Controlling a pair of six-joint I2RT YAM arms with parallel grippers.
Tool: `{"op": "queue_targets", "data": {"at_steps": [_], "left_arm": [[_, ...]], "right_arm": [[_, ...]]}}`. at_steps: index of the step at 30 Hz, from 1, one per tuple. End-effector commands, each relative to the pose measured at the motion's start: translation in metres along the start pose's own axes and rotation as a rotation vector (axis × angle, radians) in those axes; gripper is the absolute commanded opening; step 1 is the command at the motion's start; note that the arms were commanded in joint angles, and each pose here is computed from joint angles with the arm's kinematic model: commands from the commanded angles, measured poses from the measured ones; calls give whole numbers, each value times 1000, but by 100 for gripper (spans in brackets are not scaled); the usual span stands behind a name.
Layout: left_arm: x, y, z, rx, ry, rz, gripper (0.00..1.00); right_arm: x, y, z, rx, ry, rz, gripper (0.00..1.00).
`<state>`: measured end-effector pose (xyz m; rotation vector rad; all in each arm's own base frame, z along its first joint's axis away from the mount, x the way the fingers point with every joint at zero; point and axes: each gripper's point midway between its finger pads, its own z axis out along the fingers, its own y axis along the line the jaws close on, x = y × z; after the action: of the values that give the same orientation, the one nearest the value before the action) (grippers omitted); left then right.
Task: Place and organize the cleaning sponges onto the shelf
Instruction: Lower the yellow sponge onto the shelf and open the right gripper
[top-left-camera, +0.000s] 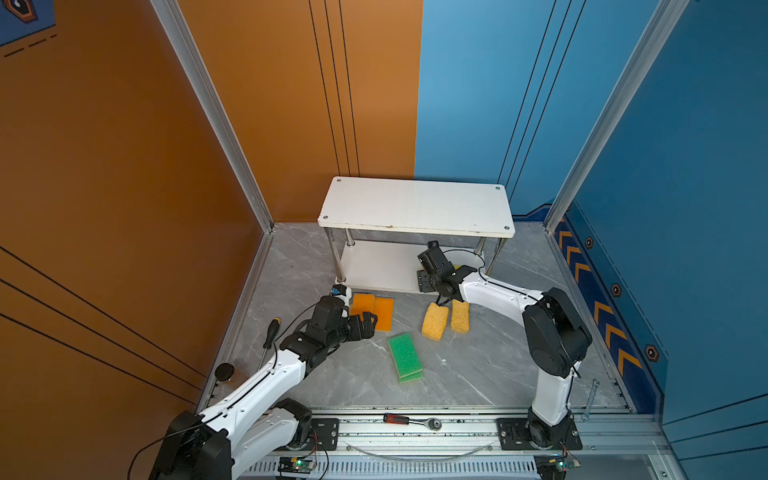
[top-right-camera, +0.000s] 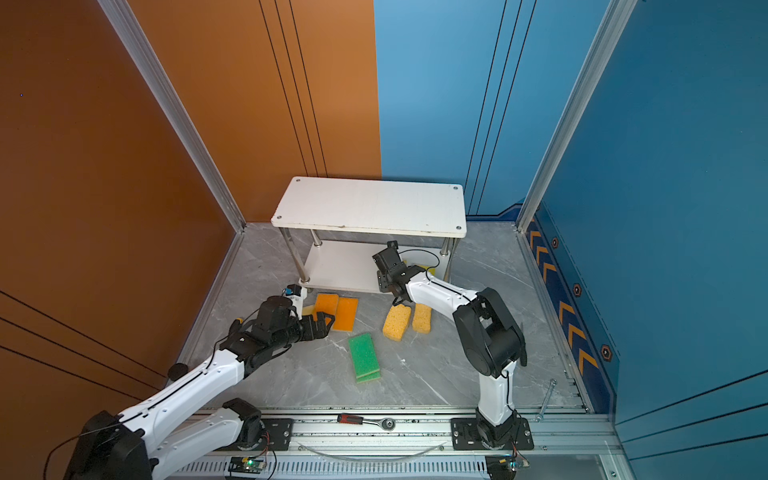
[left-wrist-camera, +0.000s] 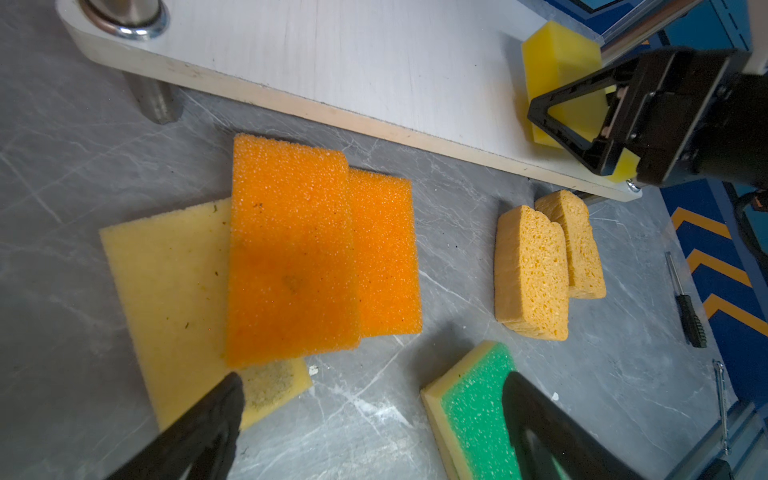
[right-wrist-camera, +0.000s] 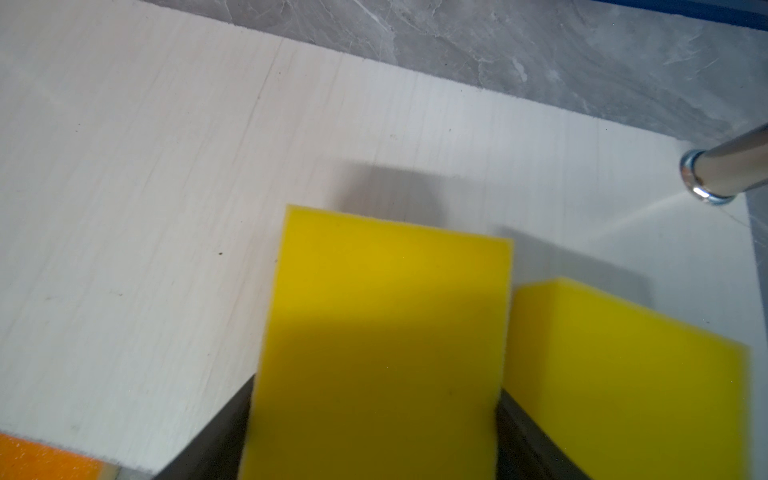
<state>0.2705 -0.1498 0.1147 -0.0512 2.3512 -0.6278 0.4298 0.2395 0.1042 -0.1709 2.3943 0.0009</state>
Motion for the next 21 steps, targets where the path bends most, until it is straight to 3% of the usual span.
{"op": "queue_targets", "data": {"at_steps": [1,21], "left_arm": [[-6,-8,-3,17,-16,28,98],[-2,-2,-8,4,-23,31,98]], "right_arm": [[-2,-4,2,32,-8,14,75],[5,-2,3,38,9,48,76]]}}
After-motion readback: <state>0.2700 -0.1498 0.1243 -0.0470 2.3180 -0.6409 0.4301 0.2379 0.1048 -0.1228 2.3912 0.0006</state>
